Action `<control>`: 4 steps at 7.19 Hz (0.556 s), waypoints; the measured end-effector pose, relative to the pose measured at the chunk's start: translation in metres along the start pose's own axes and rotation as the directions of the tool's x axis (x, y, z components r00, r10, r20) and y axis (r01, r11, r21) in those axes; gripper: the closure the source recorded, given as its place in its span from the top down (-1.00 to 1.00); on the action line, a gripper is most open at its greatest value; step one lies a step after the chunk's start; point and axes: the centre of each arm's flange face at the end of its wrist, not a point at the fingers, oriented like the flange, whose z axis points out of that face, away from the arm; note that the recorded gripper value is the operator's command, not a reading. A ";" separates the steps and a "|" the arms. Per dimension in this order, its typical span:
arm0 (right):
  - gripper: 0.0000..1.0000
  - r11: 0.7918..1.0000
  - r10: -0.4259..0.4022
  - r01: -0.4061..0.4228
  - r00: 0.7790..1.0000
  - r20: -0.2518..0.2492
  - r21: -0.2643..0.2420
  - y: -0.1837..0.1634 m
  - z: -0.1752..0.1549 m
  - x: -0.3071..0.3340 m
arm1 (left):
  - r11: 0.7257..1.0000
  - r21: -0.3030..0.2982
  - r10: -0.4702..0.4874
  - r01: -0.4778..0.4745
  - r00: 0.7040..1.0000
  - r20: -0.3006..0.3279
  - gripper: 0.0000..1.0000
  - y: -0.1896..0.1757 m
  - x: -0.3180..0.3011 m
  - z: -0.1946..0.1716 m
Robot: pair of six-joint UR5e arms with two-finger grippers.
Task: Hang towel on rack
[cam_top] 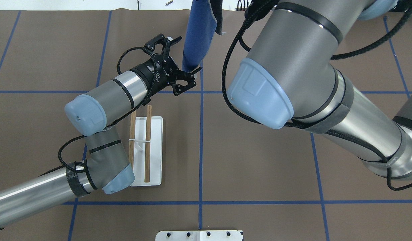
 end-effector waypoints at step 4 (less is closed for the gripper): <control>-1.00 1.000 -0.009 0.009 1.000 -0.005 0.003 -0.007 -0.006 0.001 | 1.000 -0.011 -0.025 0.025 0.999 -0.019 -1.00 -0.003 0.005 -0.005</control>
